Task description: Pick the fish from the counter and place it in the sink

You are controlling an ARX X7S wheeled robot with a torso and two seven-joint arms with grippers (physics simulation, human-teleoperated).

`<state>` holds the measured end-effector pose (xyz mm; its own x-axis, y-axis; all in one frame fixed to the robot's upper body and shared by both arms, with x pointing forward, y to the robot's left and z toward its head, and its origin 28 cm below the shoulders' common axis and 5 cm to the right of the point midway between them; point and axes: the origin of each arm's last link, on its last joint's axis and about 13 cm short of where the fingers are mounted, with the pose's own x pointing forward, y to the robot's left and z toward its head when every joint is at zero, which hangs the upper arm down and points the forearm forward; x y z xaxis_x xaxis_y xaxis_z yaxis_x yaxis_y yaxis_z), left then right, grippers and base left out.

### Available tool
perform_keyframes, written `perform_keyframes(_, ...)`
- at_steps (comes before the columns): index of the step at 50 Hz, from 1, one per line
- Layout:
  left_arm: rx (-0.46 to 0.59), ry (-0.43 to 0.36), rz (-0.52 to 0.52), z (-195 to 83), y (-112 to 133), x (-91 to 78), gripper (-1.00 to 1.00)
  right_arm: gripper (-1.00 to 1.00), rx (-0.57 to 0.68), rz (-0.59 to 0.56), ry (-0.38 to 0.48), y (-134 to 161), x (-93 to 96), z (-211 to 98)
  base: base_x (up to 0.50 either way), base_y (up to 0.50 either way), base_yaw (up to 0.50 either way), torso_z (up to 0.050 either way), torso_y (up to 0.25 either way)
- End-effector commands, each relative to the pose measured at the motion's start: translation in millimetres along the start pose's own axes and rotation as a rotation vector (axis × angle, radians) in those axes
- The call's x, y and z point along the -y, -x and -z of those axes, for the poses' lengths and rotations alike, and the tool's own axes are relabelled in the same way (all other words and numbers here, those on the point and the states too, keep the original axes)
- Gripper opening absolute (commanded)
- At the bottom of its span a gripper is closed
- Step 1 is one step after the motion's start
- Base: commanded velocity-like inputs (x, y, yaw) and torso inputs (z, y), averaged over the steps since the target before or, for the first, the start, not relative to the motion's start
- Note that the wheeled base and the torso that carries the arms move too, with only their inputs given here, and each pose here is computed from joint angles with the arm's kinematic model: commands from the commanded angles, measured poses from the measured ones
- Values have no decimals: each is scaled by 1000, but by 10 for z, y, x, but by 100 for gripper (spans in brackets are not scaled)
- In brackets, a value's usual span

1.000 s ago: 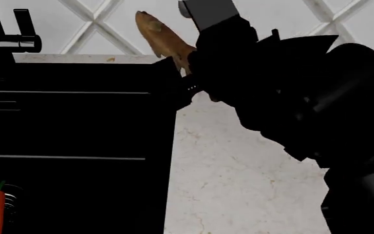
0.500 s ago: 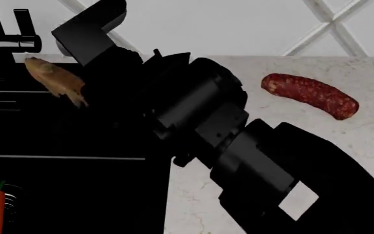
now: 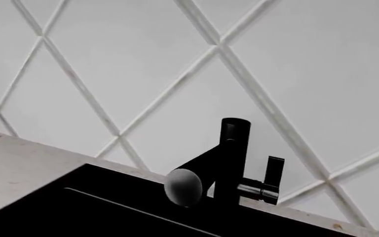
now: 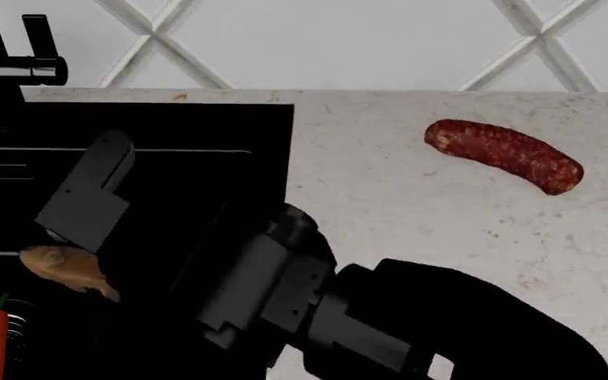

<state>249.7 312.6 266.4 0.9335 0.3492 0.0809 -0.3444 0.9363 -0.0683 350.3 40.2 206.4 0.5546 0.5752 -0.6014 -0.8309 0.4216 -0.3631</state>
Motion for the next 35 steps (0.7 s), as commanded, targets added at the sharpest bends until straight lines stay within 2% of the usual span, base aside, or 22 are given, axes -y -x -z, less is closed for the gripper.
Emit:
perform_keyframes(1,-16,17,-6,45,-40,19,100,-100,-4,-96,195,-183,-318,163,0,0,0,0,0)
perform_keyframes(7,-19,19,-4,58,-43,27,100,-100,-63,-124,273,-279,-442,355,0,0,0,0,0)
perform_keyframes(12,-20,21,2,56,-38,32,100,-100,-79,-137,295,-321,-494,434,0,0,1,0,0)
perform_keyframes(15,-21,21,2,60,-29,27,100,-100,-100,-125,378,-357,-528,500,0,0,0,0,0)
perform_keyframes(25,-24,22,8,64,-45,46,100,-100,-89,-152,367,-387,-580,543,0,0,0,0,0)
perform_keyframes(28,-23,21,6,61,-48,44,100,-100,-88,-125,330,-373,-568,530,0,0,0,0,0)
perform_keyframes(29,-23,21,6,62,-48,43,100,100,-83,-125,337,-373,-560,522,0,0,0,0,0)
perform_keyframes(35,-23,21,8,61,-45,45,100,100,-40,-100,277,-340,-499,433,0,0,0,0,0)
